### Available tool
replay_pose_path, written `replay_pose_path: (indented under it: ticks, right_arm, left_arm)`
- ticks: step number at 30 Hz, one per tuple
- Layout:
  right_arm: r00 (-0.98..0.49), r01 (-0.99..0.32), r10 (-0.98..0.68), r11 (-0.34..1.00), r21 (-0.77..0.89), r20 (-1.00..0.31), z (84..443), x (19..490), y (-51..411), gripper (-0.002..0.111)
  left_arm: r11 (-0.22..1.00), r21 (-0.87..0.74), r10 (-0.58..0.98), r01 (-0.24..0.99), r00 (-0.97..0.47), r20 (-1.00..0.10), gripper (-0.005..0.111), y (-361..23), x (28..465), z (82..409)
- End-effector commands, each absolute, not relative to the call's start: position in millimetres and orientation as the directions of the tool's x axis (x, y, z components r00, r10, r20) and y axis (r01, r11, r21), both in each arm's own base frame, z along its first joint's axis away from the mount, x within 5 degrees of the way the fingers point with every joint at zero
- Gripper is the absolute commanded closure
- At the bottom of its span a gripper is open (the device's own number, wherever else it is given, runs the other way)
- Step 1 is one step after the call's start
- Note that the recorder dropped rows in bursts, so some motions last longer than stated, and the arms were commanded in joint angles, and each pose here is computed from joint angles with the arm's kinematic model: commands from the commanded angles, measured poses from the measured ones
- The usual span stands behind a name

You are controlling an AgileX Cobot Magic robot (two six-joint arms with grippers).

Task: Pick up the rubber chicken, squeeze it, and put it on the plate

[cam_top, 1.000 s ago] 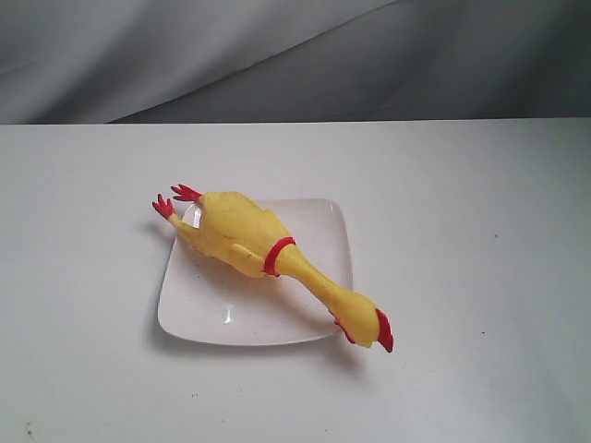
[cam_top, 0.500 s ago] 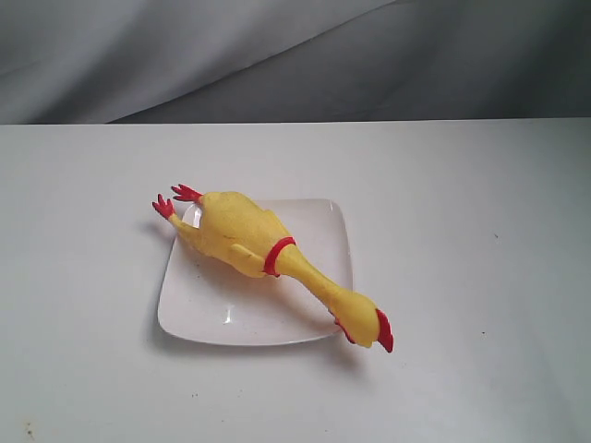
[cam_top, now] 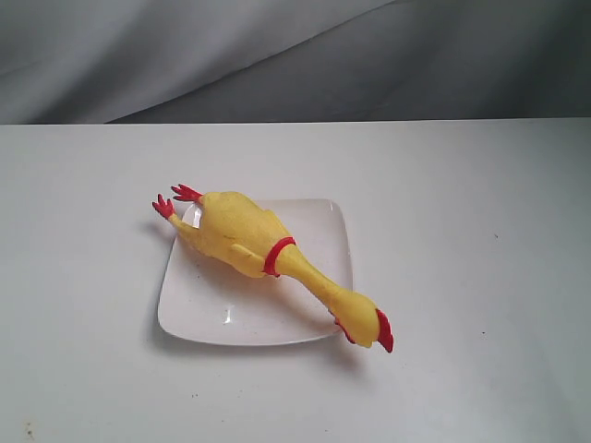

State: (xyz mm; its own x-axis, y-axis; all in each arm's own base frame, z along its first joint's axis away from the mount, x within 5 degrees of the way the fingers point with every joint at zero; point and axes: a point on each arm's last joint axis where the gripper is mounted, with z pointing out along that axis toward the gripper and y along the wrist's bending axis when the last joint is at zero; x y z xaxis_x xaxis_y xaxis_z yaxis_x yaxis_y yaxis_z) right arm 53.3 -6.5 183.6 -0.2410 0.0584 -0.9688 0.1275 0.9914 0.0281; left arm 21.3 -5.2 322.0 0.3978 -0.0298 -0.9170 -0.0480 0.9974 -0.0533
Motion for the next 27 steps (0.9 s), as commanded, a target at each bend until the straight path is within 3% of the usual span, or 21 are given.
replay_pose_path:
  ticks: [1, 4, 10, 27]
  right_arm:
    - [-0.238, 0.136, 0.071, 0.99, 0.039, -0.969, 182.9, 53.3, -6.7, 0.108]
    - [-0.238, 0.136, 0.071, 0.99, 0.039, -0.969, 182.9, 53.3, -6.7, 0.108]
    - [-0.238, 0.136, 0.071, 0.99, 0.039, -0.969, 182.9, 53.3, -6.7, 0.108]
    - [-0.238, 0.136, 0.073, 0.99, 0.041, -0.969, 182.9, 53.3, -6.7, 0.108]
  left_arm:
    - [0.998, -0.026, -0.003, -0.054, 0.393, -0.919, 0.107, -5.9, 21.6, 320.7]
    - [0.996, 0.032, 0.063, -0.081, 0.414, -0.908, 0.107, -5.8, 20.5, 323.0]
    - [0.996, 0.005, 0.051, -0.091, 0.512, -0.857, 0.107, -4.4, 15.8, 331.7]
    - [0.981, 0.033, 0.12, -0.192, 0.458, -0.881, 0.107, 2.7, 17.1, 327.8]
